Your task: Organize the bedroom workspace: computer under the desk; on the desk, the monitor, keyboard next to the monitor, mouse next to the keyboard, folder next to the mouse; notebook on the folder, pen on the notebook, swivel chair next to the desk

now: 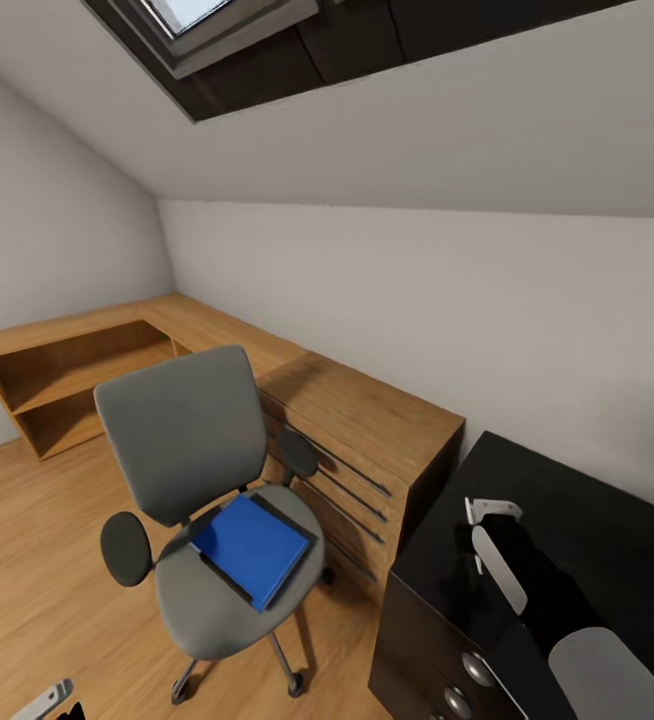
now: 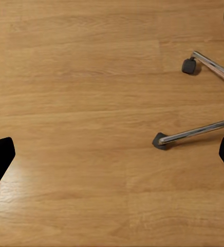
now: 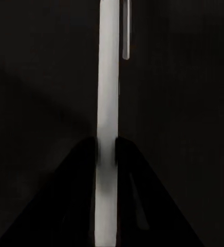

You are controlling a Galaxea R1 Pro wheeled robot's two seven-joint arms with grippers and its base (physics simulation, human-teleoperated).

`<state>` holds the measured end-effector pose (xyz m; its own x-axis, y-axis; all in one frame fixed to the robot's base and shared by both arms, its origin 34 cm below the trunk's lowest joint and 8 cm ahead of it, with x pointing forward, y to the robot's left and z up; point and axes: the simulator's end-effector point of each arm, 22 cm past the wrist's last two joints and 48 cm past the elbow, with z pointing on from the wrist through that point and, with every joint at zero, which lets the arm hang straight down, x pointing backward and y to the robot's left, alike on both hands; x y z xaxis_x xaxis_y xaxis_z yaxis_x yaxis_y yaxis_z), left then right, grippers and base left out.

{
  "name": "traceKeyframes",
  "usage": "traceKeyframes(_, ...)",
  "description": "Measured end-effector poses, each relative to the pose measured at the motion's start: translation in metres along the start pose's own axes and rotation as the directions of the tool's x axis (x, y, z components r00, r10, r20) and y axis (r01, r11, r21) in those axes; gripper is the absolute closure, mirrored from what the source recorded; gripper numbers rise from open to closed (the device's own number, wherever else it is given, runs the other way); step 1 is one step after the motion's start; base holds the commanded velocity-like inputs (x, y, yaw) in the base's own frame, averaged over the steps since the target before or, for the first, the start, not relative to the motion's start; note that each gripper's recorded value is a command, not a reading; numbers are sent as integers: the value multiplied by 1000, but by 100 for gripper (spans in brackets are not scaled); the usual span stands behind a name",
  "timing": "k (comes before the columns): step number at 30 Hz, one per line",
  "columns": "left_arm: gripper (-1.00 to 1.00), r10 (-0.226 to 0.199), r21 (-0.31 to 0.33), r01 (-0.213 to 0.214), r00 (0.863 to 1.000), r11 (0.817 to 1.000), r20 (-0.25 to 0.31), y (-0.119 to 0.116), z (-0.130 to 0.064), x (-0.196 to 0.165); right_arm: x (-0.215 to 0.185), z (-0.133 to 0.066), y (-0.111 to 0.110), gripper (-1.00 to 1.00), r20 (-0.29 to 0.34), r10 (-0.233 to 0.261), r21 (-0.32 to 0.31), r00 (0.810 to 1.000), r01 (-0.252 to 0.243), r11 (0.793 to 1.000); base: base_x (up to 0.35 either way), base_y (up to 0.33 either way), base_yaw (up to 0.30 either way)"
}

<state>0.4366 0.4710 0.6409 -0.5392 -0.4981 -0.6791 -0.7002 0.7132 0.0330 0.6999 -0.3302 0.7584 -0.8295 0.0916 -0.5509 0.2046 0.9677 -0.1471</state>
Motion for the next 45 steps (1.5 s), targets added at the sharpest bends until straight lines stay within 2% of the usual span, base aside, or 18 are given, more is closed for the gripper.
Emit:
traceKeyframes(14,-100,1,0,-1,1000,1000,0,-1,16,15,7,18,5,100,22,8,-8,1000,-7,1000,0,0,0)
traceKeyframes(20,-100,2,-1,-2,1000,1000,-2,-1,16,16,8,18,5,100,21,7,-8,1000,-7,1000,0,0,0)
traceKeyframes(21,-100,2,-1,-2,1000,1000,-2,-1,16,16,8,18,5,-100,21,7,-8,1000,-7,1000,0,0,0)
traceKeyframes(37,-100,1,-2,-1,1000,1000,-3,-1,16,17,5,17,6,-100,27,11,-12,1000,-10,1000,0,0,0)
traceKeyframes(39,-100,1,-2,-1,1000,1000,-4,-1,16,17,-5,12,8,-100,55,15,-18,998,-14,1000,0,0,0)
traceKeyframes(41,-100,1,-3,-1,1000,1000,-5,-1,16,18,-39,-10,16,-100,143,33,-48,989,-27,998,0,0,0)
traceKeyframes(45,-100,2,-4,-2,1000,1000,-10,0,16,20,-56,-33,26,-100,212,46,-87,976,-28,996,0,0,0)
